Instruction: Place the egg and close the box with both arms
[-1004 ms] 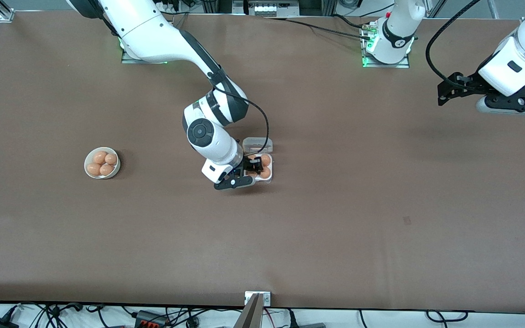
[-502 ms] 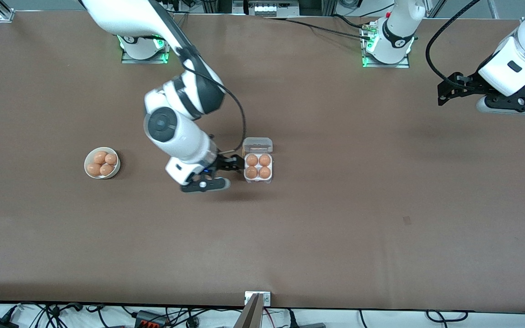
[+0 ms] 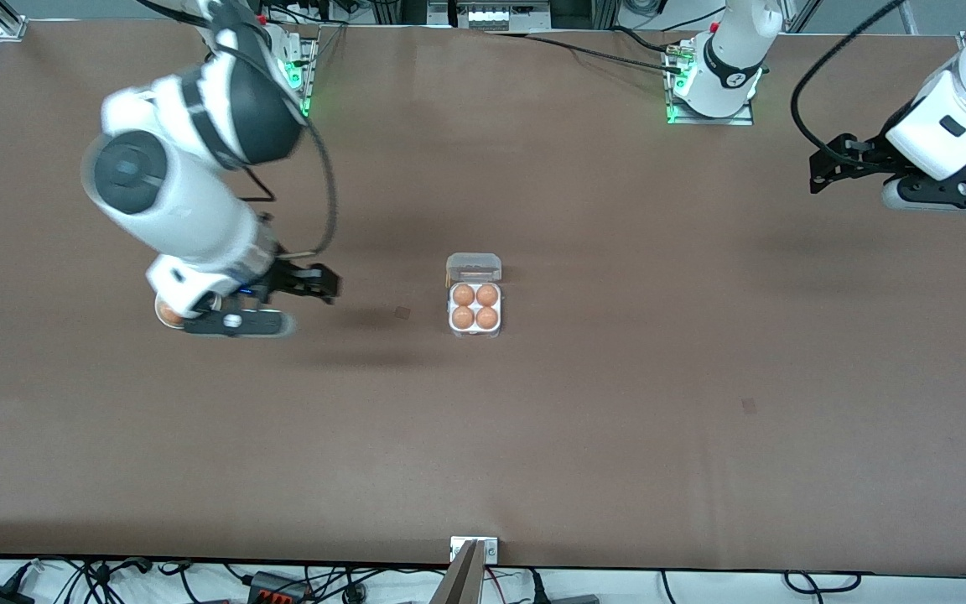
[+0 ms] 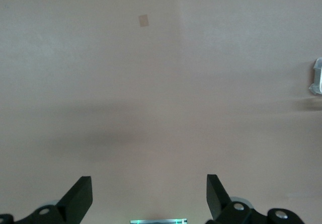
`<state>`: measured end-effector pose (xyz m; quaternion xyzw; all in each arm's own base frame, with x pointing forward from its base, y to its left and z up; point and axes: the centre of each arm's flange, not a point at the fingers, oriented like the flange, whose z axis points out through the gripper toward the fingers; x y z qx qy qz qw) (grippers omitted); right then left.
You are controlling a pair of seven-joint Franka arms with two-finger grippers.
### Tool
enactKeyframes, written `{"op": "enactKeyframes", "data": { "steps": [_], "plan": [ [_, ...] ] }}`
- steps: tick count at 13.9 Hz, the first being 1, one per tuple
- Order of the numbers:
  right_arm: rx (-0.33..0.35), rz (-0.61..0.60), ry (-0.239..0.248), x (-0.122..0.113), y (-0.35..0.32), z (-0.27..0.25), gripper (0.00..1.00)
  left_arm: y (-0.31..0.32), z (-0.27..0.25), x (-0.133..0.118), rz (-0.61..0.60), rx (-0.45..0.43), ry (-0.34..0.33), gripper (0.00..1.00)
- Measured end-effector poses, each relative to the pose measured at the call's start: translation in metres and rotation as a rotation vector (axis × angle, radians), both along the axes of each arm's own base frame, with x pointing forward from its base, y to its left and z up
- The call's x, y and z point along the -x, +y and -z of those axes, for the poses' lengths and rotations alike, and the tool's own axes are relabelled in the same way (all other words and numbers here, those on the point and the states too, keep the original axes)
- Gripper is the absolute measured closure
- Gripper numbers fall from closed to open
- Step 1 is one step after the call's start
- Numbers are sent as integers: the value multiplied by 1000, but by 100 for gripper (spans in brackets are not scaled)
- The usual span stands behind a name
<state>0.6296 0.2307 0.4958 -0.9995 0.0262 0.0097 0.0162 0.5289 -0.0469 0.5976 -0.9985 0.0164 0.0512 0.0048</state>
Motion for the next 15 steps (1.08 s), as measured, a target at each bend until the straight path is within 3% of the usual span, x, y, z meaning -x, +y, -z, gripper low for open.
{"op": "enactKeyframes", "data": {
  "steps": [3, 8, 9, 15],
  "plan": [
    [30, 14, -7, -9, -63, -27, 0, 1, 9, 1, -2, -2, 49, 0],
    [66, 6, -36, -18, -140, -51, 0, 0, 7, -7, 1, -1, 75, 1],
    [69, 18, -39, -19, -149, -53, 0, -1, 9, -8, 3, -1, 81, 5],
    [37, 46, -67, -18, -211, -75, 0, -3, 12, -9, 9, -2, 94, 67]
  ]
}}
